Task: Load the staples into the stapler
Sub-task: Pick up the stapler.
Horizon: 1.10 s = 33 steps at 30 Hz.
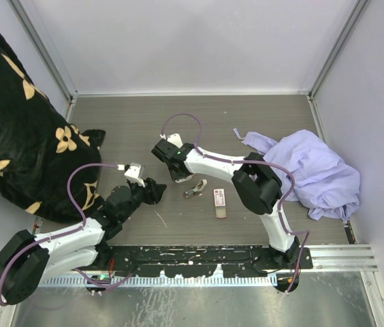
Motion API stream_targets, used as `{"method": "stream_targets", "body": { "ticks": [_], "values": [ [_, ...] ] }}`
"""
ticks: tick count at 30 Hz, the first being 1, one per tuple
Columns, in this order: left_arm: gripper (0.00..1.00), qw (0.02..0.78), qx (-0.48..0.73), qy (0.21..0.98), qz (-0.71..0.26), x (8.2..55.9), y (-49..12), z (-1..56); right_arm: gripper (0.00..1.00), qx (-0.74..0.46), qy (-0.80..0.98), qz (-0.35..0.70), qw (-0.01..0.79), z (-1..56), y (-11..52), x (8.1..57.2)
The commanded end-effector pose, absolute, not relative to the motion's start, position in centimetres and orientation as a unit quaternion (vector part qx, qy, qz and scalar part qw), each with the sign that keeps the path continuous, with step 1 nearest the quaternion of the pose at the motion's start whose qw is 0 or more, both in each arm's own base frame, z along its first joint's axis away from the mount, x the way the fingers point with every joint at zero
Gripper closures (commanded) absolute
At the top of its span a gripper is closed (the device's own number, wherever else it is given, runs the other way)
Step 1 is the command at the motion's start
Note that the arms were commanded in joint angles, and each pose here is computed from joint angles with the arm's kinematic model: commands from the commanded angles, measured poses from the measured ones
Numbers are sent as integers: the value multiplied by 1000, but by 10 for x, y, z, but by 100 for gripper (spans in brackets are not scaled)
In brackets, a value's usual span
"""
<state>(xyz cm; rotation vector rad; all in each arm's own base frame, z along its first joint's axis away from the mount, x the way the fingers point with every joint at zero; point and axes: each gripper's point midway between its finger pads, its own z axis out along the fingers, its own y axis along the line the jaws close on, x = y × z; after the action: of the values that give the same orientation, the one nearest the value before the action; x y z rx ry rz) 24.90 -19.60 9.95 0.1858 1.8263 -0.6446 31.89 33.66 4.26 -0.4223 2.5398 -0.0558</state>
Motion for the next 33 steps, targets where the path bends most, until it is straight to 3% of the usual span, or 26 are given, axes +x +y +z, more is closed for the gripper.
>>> {"method": "stream_targets", "body": {
  "ticks": [1, 20, 33],
  "values": [
    [49, 584, 66, 759, -279, 253, -195, 114, 57, -141, 941, -16, 306, 58, 346, 330],
    [49, 589, 64, 757, -276, 252, -191, 117, 66, -133, 942, -32, 308, 51, 341, 332],
    [49, 590, 63, 756, -276, 252, -191, 117, 72, -130, 931, -13, 340, 77, 342, 336]
  ]
}}
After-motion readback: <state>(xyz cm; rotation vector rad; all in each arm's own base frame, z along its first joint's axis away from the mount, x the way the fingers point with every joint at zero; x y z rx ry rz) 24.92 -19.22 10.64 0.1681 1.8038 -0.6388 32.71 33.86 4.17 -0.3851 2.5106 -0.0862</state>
